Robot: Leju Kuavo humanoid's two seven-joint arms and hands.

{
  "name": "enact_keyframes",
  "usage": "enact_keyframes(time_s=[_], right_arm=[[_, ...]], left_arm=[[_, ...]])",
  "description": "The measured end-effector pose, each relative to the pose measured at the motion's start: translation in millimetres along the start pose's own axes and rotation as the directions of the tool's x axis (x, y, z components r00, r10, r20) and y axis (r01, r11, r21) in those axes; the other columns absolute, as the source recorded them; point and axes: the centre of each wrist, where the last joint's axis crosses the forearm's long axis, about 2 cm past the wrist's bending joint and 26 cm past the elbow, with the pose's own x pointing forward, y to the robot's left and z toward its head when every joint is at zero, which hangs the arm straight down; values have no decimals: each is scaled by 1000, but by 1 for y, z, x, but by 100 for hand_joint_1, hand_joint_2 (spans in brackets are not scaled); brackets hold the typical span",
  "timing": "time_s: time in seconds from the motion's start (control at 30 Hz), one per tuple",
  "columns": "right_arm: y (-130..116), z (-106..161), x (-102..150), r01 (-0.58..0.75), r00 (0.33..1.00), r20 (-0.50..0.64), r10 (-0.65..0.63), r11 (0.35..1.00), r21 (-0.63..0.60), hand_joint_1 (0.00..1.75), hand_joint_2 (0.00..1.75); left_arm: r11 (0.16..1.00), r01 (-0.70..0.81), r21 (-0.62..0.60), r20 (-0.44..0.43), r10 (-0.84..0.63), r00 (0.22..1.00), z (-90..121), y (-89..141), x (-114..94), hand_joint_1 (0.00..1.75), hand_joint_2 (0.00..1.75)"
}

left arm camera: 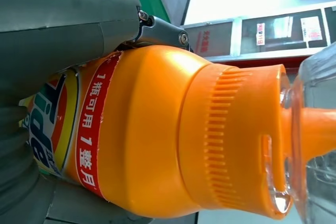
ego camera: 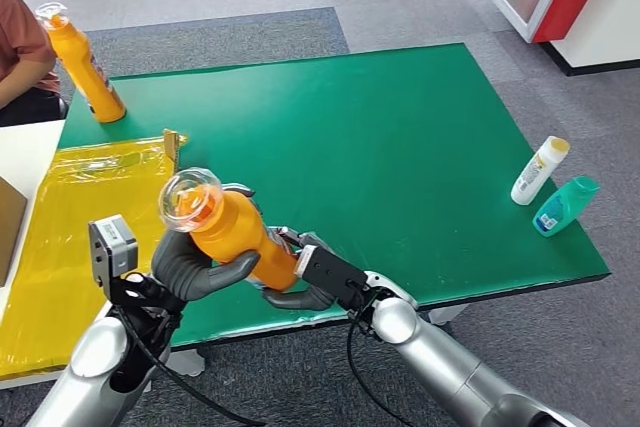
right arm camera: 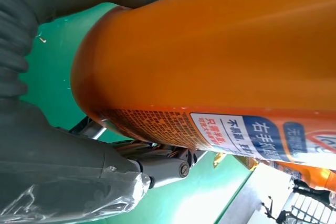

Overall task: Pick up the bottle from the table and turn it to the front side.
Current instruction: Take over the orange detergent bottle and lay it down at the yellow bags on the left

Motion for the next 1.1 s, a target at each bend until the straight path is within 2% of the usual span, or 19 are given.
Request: enact_keyframes(time_s=[0.07, 0.1, 0.23, 0.47, 0.7, 0.83, 0.9, 0.97, 1.1], right_arm=[[0, 0, 0, 0, 1000, 0, 0, 1000, -1, 175, 175], [0, 0, 0, 0, 1000, 0, 0, 1000, -1, 171, 175], [0, 0, 0, 0, 1000, 1, 0, 1000, -2, 0, 175], [1, 1, -1, 19, 1000, -4, -19, 1000, -21, 0, 175], [-4, 9, -6, 43, 999, -23, -45, 995, -86, 0, 175], [-7, 19, -11, 59, 997, -34, -64, 989, -133, 0, 175], [-7, 30, -16, 72, 996, -42, -80, 985, -159, 0, 175], [-6, 42, -20, 86, 994, -49, -96, 980, -182, 0, 175], [2, 64, -24, 118, 990, -54, -132, 971, -208, 0, 175]], left_arm=[[1000, -6, -1, 1, 6, 1000, 0, 0, 0, 175, 175], [1000, -11, -1, 1, 11, 1000, 0, 0, 0, 175, 175], [1000, -24, -3, 2, 24, 1000, 0, 1, 0, 175, 175], [1000, 14, 20, -12, -14, 1000, 2, 6, 0, 175, 175], [972, 216, 89, -106, -207, 973, 16, 44, -1, 175, 175], [917, 385, 103, -208, -359, 910, 27, 65, -3, 175, 175], [866, 492, 88, -274, -454, 848, 35, 79, -3, 175, 175], [787, 615, 50, -352, -562, 748, 43, 94, -3, 175, 175], [527, 842, -118, -460, -780, 424, 61, 122, -3, 175, 175]])
